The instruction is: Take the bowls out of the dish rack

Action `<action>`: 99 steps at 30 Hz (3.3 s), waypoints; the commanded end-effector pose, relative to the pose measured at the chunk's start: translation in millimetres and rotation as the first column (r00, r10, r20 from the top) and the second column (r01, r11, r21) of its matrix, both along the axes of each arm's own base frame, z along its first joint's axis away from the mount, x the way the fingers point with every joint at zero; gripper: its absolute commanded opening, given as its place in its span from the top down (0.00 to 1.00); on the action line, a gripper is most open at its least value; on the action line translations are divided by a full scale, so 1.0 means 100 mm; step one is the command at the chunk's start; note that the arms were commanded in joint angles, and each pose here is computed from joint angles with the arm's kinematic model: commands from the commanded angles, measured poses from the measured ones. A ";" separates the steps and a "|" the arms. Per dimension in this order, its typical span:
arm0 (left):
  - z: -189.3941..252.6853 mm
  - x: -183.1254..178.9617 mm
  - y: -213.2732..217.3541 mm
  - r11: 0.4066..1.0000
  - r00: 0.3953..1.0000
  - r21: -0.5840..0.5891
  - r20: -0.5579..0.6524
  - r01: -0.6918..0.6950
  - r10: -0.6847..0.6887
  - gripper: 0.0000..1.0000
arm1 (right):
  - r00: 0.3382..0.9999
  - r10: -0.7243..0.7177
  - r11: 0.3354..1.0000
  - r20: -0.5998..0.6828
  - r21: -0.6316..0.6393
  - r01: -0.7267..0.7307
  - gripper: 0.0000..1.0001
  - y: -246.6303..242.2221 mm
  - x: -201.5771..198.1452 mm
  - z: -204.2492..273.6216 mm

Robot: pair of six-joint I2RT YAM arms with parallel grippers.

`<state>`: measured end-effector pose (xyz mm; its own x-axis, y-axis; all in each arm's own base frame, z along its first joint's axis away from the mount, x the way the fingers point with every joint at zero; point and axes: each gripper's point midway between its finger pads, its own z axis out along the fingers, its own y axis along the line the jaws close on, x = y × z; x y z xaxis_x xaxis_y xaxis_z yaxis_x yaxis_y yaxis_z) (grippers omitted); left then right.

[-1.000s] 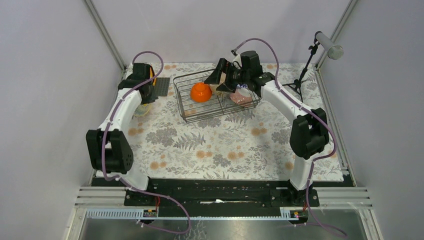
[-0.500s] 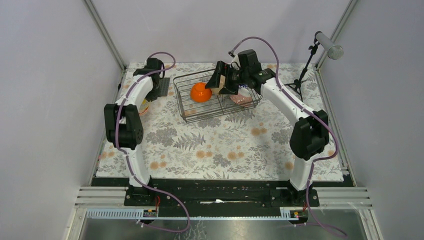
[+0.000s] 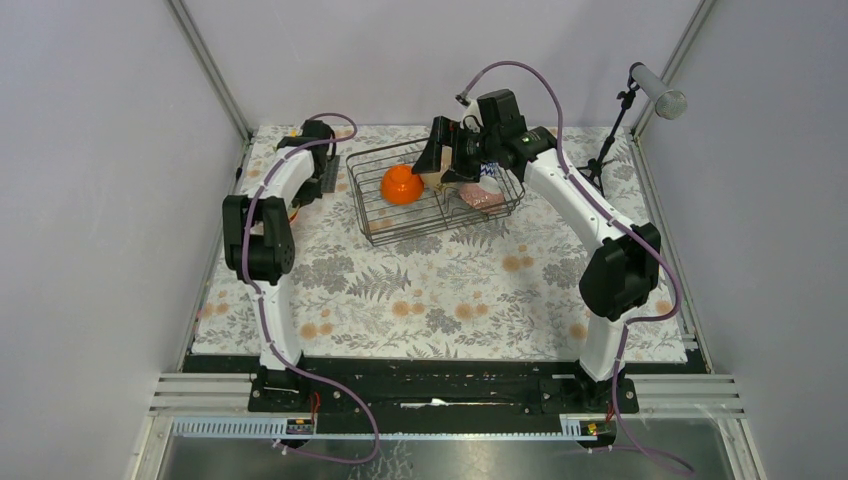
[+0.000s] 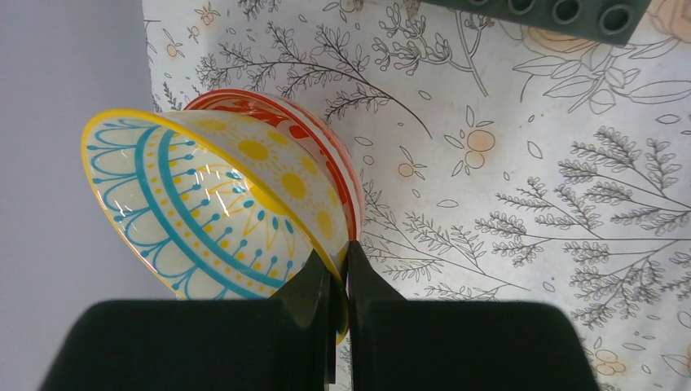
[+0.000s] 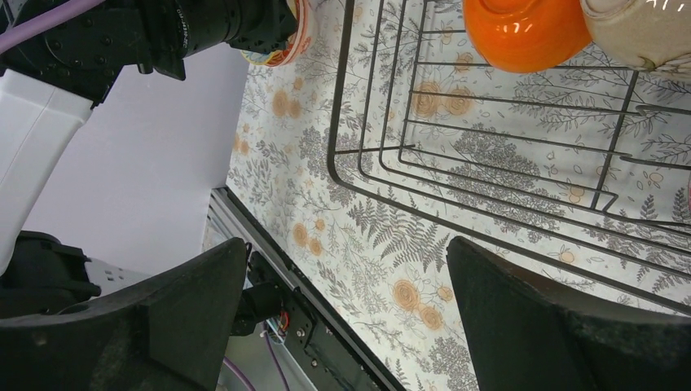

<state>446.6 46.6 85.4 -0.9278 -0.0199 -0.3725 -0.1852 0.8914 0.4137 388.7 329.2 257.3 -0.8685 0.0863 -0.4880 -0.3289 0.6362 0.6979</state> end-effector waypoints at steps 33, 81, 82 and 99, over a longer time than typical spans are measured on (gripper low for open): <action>-0.04 -0.05 0.20 0.994 0.995 0.069 -0.035 -0.089 0.091 0.74 | 0.999 0.010 1.000 0.051 0.023 -0.011 0.00 0.01 -0.06 0.28; 1.36 -0.79 -1.45 0.769 0.798 -0.603 0.561 0.210 0.222 0.03 | 0.829 -0.062 0.868 0.556 -0.380 0.319 0.00 -0.88 0.25 0.08; 1.34 -0.81 -1.46 0.764 0.796 -0.610 0.560 0.209 0.229 0.02 | 0.830 -0.048 0.852 0.555 -0.411 0.324 0.00 -0.90 0.30 0.08; 1.25 -0.75 -1.46 0.786 0.860 -0.604 0.466 0.136 0.209 0.01 | 0.934 0.098 0.601 0.344 -0.768 0.219 0.00 -1.16 0.56 -0.81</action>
